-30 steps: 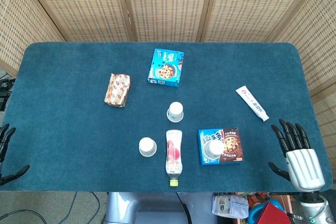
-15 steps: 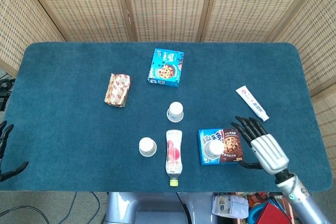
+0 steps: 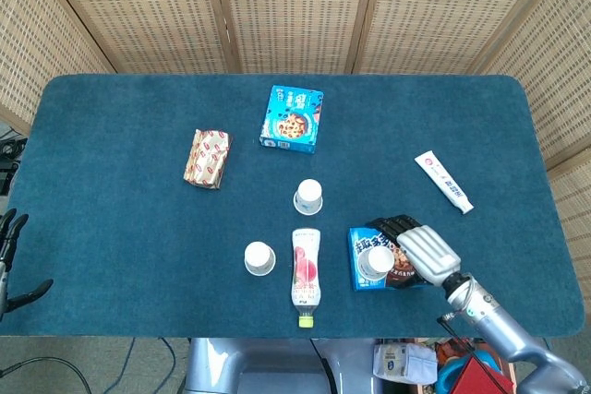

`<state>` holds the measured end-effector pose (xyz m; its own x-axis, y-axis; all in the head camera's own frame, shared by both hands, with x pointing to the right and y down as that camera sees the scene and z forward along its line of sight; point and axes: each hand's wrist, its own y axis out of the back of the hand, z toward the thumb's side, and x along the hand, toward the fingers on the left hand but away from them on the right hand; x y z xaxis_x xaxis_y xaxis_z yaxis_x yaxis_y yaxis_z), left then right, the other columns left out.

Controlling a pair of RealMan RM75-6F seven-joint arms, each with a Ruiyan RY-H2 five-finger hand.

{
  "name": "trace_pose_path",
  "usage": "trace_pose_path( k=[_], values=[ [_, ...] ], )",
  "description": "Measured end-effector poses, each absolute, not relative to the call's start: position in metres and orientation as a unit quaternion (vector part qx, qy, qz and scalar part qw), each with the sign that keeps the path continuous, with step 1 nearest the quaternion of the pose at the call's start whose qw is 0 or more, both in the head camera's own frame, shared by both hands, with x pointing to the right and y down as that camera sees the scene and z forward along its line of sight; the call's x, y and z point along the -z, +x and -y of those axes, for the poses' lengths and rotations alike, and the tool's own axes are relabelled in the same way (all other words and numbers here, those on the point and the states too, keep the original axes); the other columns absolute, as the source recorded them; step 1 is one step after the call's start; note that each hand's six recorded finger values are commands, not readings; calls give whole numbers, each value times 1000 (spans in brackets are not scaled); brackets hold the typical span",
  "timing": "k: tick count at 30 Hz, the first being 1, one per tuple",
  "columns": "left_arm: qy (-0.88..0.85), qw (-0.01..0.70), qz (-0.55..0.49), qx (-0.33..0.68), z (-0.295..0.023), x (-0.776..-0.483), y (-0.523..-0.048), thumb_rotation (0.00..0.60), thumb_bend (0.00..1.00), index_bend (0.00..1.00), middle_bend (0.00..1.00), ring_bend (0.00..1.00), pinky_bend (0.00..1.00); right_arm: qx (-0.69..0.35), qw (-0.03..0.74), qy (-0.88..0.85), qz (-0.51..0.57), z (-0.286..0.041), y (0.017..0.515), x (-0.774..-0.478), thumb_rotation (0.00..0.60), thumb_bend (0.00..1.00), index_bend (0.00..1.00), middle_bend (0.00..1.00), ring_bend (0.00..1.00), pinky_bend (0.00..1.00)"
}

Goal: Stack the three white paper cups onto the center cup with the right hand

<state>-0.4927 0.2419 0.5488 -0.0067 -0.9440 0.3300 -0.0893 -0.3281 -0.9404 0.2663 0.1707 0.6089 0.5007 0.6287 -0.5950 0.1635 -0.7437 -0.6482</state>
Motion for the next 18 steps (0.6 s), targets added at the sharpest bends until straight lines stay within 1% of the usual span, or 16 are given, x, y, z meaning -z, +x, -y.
trace_pose_path(
  k=[4, 8, 11, 12, 16, 18],
  values=[
    [-593, 382, -436, 558, -242, -548, -492, 600, 110, 0, 0, 0, 0, -439, 261, -826, 237, -172, 261, -614, 600, 135, 294, 371, 318, 218],
    [-593, 382, -437, 558, -243, -548, -492, 600, 110, 0, 0, 0, 0, -444, 259, -824, 236, -173, 258, -621, 600, 221, 343, 411, 344, 234],
    [-593, 381, -437, 559, -242, -548, -493, 600, 110, 0, 0, 0, 0, -447, 259, -822, 239, -173, 258, -625, 600, 280, 362, 428, 359, 234],
    [-593, 380, -437, 559, -242, -549, -493, 600, 110, 0, 0, 0, 0, -448, 260, -821, 240, -172, 258, -626, 600, 291, 368, 434, 368, 236],
    [-592, 379, -437, 561, -242, -549, -494, 600, 111, 0, 0, 0, 0, -452, 264, -817, 242, -171, 258, -630, 600, 316, 416, 492, 466, 279],
    [-591, 379, -437, 562, -241, -549, -494, 600, 110, 0, 0, 0, 0, -454, 269, -815, 242, -170, 259, -630, 600, 332, 426, 502, 470, 282]
  ],
)
